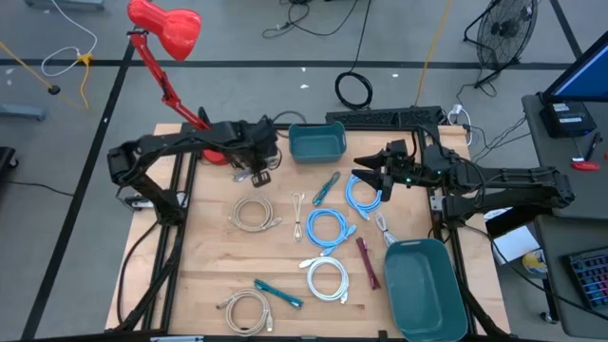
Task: Pick & Place USB Port
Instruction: Put the white and black charger cable into the top blue bin
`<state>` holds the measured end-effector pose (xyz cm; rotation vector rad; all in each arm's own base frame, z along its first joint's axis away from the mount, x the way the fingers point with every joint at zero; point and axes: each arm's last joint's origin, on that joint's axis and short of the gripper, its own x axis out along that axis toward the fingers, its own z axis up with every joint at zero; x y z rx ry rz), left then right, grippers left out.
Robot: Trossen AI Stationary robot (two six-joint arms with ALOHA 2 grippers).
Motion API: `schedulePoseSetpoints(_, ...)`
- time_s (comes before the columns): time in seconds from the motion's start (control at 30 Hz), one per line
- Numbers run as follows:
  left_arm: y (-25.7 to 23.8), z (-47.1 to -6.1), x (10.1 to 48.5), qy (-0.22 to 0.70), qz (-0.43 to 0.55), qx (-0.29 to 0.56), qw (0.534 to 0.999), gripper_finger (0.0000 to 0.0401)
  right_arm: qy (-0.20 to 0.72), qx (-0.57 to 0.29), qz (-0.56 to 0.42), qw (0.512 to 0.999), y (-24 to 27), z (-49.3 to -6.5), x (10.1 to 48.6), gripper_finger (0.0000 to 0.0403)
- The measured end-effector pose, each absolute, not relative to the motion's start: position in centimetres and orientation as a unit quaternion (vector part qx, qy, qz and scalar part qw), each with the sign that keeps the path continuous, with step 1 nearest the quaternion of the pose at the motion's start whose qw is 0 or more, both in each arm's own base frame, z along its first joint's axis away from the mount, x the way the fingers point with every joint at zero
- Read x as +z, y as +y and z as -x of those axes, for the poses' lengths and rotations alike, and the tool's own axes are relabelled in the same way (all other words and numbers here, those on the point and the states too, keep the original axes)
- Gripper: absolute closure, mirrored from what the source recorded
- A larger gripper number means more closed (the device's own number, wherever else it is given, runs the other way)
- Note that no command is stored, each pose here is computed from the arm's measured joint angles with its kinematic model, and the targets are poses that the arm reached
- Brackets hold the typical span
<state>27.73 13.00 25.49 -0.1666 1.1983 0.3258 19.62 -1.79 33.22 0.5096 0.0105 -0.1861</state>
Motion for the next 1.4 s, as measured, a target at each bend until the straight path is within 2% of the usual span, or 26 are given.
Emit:
schedulePoseSetpoints(0.17, 13.0, -31.0, 29.8, 0.489, 0.042, 0.144, 0.859, 0.0378, 0.006, -0.088, -0.252, 0.964, -1.8, -19.6, 33.2, 0.0186)
schedulePoseSetpoints(0.4, 15.6, -36.2, 31.9, 0.448, 0.036, 0.149, 0.881, 0.0372, 0.016, -0.056, -0.254, 0.966, -1.6, -19.7, 33.2, 0.0186)
schedulePoseSetpoints(0.7, 20.1, -40.0, 31.0, 0.462, 0.035, 0.155, 0.873, 0.0371, 0.077, -0.043, -0.256, 0.963, -1.3, -19.0, 32.3, 0.0186)
schedulePoseSetpoints(0.97, 21.4, -42.3, 29.8, 0.461, 0.012, 0.144, 0.875, 0.0371, 0.134, -0.054, -0.234, 0.961, -1.3, -17.6, 31.5, 0.0186)
schedulePoseSetpoints(1.4, 23.1, -43.6, 25.8, 0.504, -0.034, 0.108, 0.856, 0.0371, 0.123, -0.053, -0.235, 0.963, -1.2, -16.8, 32.0, 0.0186)
